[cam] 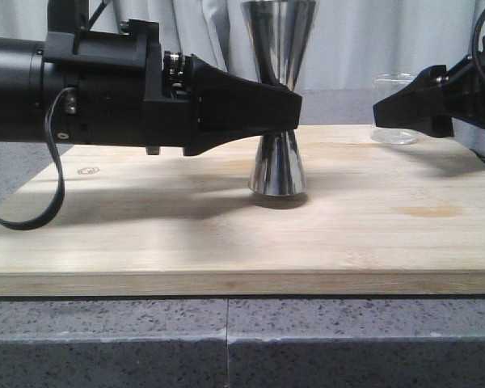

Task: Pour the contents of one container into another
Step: 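Lower the glass beaker onto the board's far corner with the right gripper, then open the right gripper and lift it off the beaker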

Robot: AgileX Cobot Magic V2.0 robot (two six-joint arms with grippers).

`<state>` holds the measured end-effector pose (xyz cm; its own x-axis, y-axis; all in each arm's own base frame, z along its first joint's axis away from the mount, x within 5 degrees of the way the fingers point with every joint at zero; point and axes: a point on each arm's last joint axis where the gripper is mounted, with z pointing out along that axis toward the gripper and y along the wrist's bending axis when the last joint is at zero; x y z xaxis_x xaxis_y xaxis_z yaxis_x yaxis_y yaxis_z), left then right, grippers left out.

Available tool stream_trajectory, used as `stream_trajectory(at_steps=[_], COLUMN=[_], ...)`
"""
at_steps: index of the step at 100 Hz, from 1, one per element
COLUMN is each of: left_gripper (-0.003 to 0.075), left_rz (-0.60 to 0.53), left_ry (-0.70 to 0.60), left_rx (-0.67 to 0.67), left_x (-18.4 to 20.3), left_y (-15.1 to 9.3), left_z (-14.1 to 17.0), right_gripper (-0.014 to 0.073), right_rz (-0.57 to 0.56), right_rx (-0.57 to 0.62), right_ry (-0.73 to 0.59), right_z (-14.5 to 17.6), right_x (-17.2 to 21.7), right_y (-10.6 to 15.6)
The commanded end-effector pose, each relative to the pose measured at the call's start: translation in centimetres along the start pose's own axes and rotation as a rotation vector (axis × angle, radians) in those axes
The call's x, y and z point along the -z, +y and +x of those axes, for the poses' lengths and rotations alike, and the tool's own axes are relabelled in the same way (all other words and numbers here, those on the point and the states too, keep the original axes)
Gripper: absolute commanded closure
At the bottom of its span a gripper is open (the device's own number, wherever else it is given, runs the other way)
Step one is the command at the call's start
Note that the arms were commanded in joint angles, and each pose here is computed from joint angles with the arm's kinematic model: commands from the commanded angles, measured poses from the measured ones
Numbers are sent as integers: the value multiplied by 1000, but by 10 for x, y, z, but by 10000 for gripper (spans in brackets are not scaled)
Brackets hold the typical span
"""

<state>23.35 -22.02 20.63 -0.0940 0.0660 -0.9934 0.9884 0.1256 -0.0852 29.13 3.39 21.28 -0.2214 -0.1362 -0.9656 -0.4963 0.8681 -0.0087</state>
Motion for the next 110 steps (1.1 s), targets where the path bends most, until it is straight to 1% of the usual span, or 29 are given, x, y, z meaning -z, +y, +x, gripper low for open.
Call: stream_trajectory(at_steps=[1,48,69,87,110], left_gripper=[739,739,739,738,739], left_rz=[21,21,21,21,22], left_ry=[-136,-136,-136,-136,-137], left_rx=[-35,-35,-35,-35,-35], left_x=[2,2,2,2,2], left_y=[-4,-4,-4,-4,-4], left_z=[-30,-30,-30,-30,-30], right_gripper=[121,121,121,121,121], right_rz=[-19,2,-7,-3,47], right_rx=[13,16,15,18,82], right_ry=[-91,-32,5,-1,-54], right_z=[-21,-30,-35,-44,-65], right_x=[8,21,30,40,65], right_y=[2,6,11,15,23])
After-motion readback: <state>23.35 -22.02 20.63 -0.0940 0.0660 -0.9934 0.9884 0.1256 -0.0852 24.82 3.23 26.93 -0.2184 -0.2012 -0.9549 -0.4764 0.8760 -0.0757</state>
